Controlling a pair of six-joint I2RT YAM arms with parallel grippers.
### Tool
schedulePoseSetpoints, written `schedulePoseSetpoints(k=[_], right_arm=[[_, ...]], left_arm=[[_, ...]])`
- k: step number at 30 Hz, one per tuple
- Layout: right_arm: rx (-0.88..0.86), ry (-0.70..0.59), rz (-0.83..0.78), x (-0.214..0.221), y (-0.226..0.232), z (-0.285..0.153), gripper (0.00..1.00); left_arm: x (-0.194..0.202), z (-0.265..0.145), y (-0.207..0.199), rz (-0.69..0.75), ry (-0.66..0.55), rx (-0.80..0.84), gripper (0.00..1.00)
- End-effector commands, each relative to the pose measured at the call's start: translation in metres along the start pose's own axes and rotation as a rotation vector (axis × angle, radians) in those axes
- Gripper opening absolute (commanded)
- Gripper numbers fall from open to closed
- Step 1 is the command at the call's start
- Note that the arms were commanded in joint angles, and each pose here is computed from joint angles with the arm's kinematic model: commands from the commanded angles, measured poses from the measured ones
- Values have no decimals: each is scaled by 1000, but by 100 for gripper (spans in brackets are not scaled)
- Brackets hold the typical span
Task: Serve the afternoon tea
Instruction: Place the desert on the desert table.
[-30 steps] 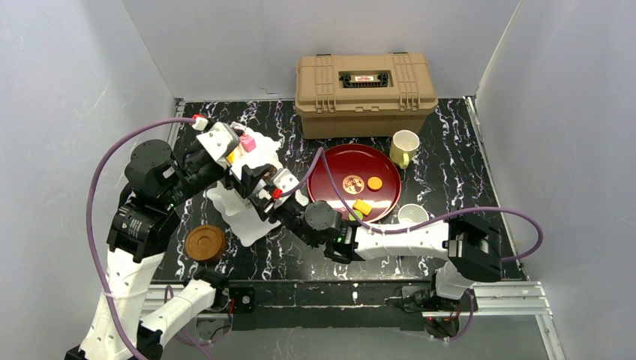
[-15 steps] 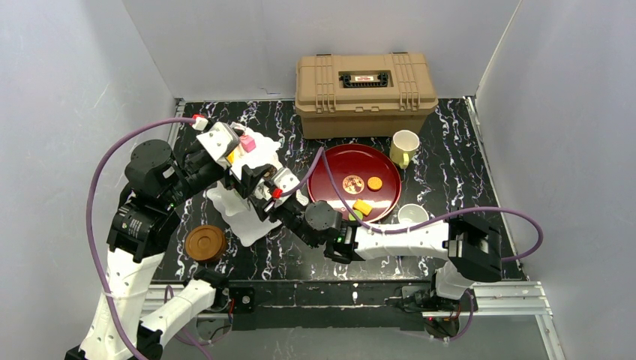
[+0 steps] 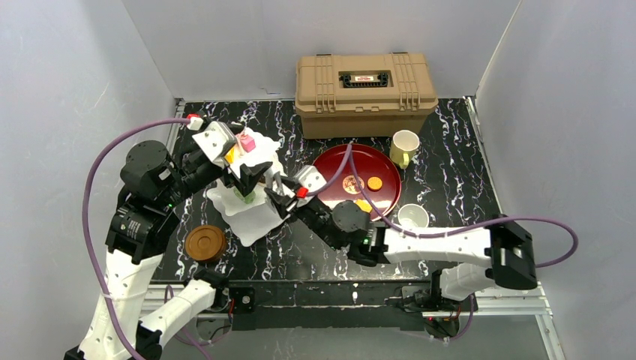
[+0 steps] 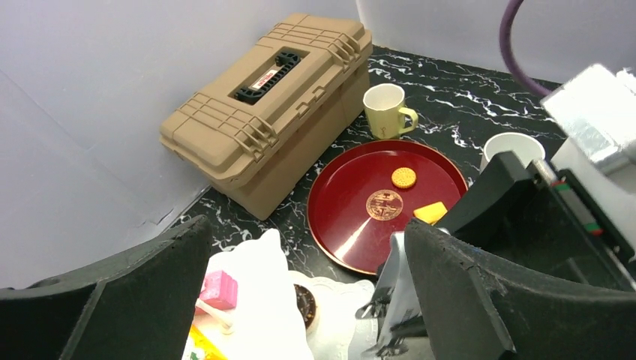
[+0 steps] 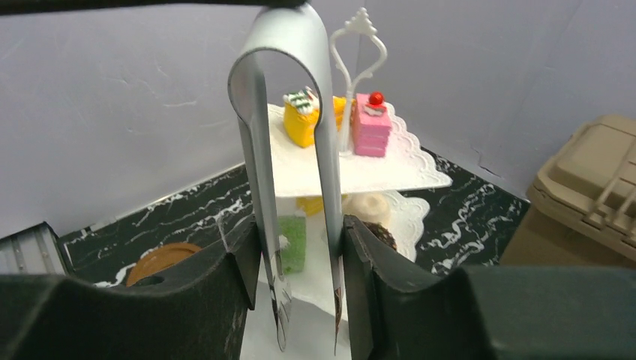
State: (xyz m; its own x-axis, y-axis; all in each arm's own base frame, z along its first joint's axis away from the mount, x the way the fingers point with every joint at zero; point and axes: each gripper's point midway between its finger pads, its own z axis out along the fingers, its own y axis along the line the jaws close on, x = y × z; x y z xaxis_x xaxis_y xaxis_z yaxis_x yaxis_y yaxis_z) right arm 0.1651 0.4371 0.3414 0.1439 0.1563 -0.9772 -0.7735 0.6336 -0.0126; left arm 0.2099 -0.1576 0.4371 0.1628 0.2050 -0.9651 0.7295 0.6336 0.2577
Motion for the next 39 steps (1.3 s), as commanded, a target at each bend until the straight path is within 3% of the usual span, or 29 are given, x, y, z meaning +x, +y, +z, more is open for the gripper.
schedulePoseSetpoints(k=[1,16,23,29,39], right_arm=[[103,-88,41,-46,-34,-22,41],[437,141,-74,18,-152,-115,41],[556,196,-63,54,-207,-117,41],[648,168,-49,64,-251,-113,41],[743,151,-58,86,-292,-92,46]], left_arm=[[4,-2,-1,-9,28,1,98],[5,-2,-3,-12,32,15,98],[7,0,-4,-19,35,24,98],[8,1,-4,-18,38,25,98],[7,0,-4,-10,38,23,98]])
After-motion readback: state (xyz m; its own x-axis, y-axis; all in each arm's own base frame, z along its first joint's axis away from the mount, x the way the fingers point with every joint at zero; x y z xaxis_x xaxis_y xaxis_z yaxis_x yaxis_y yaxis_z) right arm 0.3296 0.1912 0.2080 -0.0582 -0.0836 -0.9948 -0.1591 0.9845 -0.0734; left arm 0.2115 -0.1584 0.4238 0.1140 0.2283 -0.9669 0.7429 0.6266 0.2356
